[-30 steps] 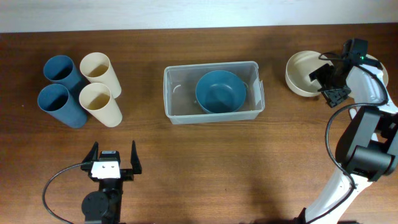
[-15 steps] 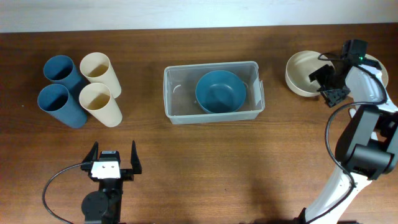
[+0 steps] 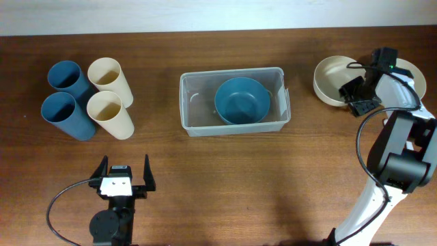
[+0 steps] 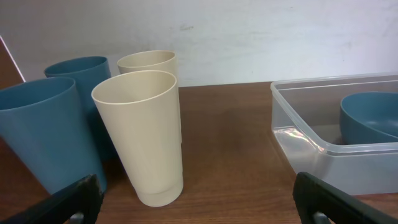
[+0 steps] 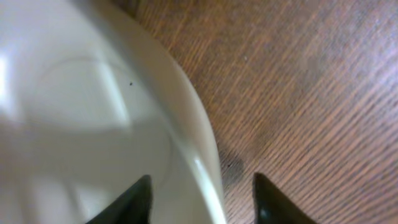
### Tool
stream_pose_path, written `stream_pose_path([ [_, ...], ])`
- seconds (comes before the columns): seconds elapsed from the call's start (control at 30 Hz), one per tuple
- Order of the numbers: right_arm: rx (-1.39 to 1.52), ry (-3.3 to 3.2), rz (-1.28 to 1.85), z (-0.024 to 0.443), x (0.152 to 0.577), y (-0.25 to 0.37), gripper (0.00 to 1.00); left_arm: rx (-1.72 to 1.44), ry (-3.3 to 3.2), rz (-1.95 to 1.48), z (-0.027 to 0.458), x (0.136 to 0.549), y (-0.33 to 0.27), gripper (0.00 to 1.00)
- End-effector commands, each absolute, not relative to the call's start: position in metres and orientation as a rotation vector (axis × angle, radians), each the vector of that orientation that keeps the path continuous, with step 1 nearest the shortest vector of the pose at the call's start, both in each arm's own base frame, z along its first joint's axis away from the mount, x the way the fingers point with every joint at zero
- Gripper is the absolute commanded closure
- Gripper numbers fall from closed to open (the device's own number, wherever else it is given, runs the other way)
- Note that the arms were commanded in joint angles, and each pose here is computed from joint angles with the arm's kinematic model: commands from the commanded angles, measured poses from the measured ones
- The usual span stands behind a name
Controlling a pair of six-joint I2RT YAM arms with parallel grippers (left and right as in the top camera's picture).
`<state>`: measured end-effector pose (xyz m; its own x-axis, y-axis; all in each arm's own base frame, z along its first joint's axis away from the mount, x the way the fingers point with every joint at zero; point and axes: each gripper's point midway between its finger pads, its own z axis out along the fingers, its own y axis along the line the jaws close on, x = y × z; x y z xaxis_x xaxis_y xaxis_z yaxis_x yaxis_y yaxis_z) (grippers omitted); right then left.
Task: Pack container
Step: 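Grasp the left cream bowl's rim with the right gripper and lift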
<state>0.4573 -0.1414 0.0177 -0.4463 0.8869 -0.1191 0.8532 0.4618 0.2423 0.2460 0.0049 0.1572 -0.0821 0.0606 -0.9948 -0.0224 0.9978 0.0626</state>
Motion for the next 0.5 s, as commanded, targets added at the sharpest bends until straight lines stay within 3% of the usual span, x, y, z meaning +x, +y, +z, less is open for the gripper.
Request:
stream_pose_path([
  [0.0,1.522,2.487,0.214,0.012,0.456,-0.141,0.69,0.045,1.650,0.071,0.156,0.246,0.004,0.00],
  [0.1,1.524,2.490,0.217,0.013,0.455,-0.140,0.95,0.045,1.650,0.071,0.156,0.246,0.004,0.00],
  [0.3,1.512,2.478,0.232,0.031,0.460,-0.140,0.96,0.045,1.650,0.071,0.156,0.246,0.004,0.00],
  [0.47,1.386,2.473,0.273,0.073,0.470,-0.139,0.96,0.045,1.650,0.071,0.156,0.246,0.004,0.01],
])
